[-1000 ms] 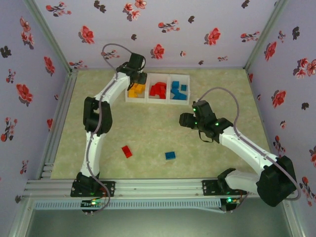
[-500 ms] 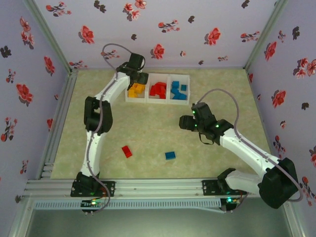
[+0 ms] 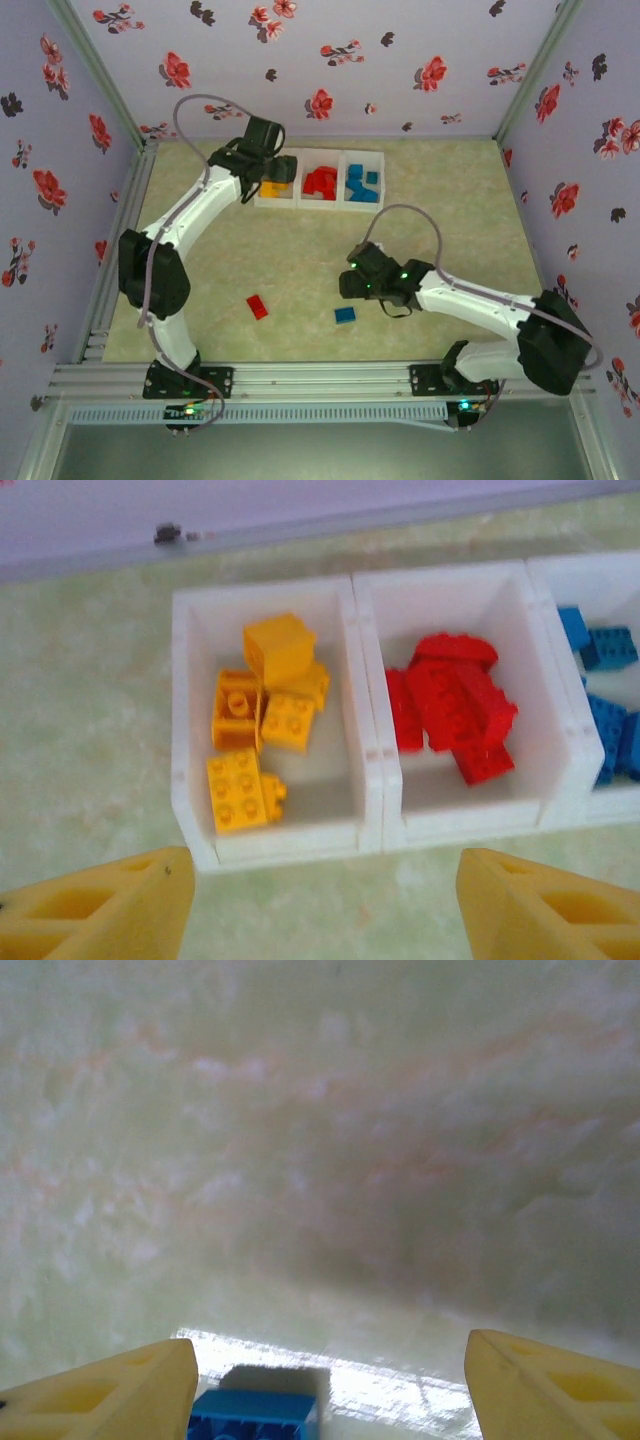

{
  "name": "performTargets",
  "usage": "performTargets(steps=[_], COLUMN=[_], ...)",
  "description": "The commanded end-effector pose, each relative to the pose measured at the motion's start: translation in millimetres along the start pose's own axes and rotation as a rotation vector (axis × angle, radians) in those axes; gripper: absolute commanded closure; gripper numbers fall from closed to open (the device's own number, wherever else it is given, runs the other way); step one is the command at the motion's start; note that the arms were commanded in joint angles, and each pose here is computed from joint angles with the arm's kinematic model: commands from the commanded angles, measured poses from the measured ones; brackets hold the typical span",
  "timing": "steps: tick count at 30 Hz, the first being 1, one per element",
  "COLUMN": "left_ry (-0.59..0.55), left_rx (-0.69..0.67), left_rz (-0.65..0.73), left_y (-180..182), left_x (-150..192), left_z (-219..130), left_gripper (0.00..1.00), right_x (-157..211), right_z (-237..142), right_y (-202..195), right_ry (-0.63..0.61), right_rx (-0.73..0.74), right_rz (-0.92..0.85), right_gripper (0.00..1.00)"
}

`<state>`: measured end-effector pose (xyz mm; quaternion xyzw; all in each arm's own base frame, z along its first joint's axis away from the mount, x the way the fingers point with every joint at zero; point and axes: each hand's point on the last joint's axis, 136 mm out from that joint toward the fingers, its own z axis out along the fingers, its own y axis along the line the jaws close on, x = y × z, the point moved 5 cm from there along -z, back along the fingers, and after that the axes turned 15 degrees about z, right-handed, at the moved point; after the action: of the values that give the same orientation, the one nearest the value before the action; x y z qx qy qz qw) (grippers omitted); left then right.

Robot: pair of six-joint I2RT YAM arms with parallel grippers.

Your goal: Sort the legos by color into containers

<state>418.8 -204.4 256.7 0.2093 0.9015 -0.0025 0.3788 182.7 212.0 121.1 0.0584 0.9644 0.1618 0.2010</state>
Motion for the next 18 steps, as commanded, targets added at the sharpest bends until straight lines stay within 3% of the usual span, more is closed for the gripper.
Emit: performTargets(steps=[1, 8, 18], left_ry=[0.004, 0.024, 0.023], left_rx=[0.017, 0.037, 0.031], left_rz=[-0.063, -0.094, -0.1], left_y=[-7, -24, -23], left_x=[17, 46, 62], left_z=[-15, -37, -57], left_gripper=[0.3, 0.3, 0.3], right_x=[13, 37, 55], right_z=[8, 19, 22], right_y=[6, 17, 27], right_ry=[-0.026, 0.004, 0.033], right_rx=[0.035, 0.087, 0.084], right_rz=[0.036, 0.003, -0.026], right_gripper=[0.26, 0.2, 0.25])
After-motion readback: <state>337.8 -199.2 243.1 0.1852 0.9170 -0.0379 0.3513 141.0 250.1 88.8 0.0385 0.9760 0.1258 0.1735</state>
